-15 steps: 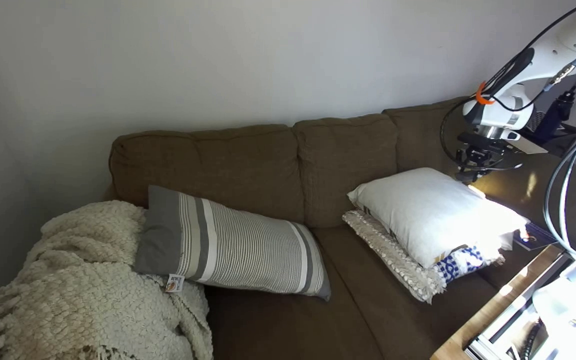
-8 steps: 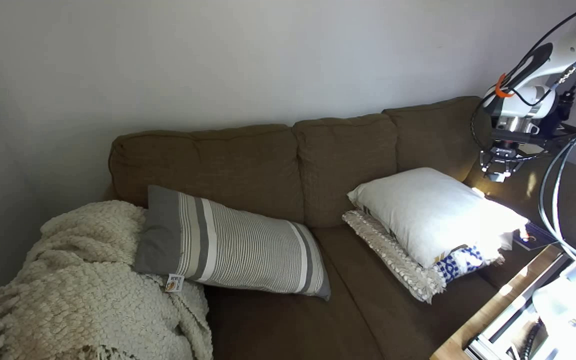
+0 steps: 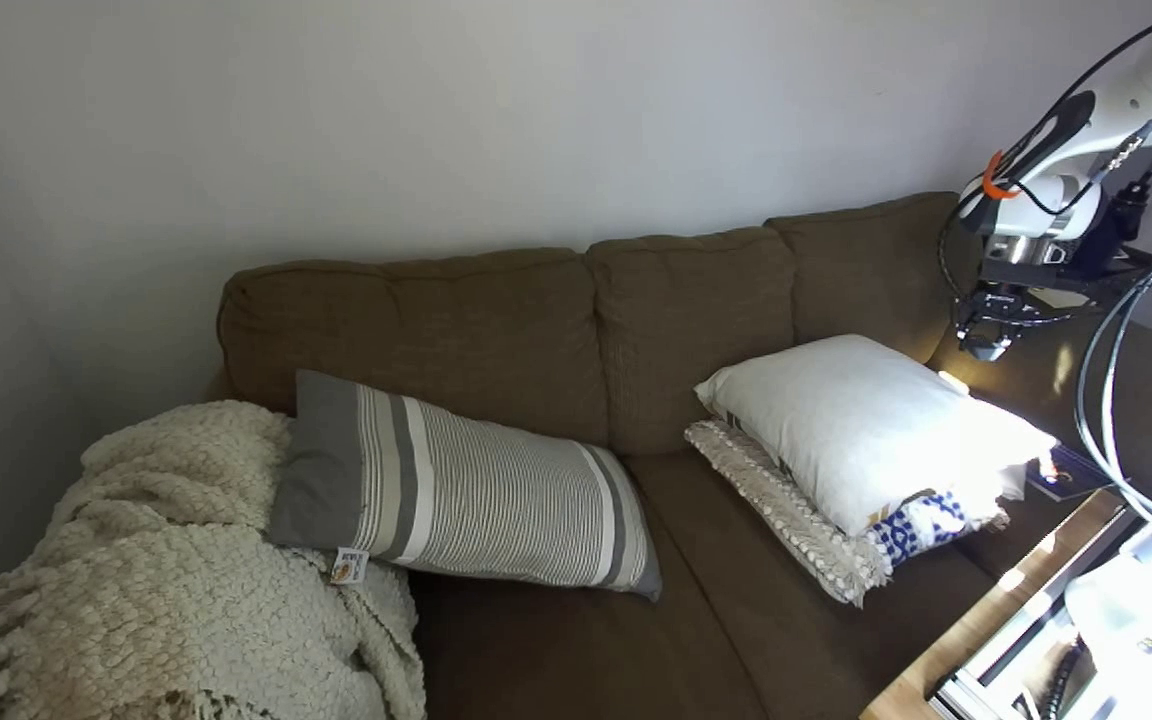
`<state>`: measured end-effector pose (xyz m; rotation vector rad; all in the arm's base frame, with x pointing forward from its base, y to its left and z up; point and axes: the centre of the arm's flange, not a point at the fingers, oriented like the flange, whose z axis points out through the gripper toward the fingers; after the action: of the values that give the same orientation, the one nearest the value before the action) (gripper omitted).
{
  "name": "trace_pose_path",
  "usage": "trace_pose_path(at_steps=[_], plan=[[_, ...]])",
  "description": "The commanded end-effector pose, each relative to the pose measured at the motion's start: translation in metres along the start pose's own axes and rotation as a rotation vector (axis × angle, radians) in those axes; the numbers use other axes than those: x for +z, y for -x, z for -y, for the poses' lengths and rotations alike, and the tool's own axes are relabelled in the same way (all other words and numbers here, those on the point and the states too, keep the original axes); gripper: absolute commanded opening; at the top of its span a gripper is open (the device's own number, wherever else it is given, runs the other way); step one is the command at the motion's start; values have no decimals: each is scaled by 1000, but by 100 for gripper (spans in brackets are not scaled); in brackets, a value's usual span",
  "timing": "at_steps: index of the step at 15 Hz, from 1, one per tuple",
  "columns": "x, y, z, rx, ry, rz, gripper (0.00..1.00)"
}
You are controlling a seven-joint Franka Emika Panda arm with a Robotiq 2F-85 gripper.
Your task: Put the remote directly on the sofa
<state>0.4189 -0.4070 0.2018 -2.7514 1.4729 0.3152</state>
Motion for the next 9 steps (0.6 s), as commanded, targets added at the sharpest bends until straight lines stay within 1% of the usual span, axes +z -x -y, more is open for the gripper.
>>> trace_pose_path(at_steps=[1, 3, 6, 7, 8, 9], plan=[[21, -40, -16, -197, 29, -47, 26], [37, -56, -23, -309, 42, -26, 26], [69, -81, -38, -455, 99, 30, 26], [81, -87, -43, -493, 130, 48, 26], [90, -97, -46, -484, 143, 55, 26], [95, -106, -48, -400, 136, 70, 26]])
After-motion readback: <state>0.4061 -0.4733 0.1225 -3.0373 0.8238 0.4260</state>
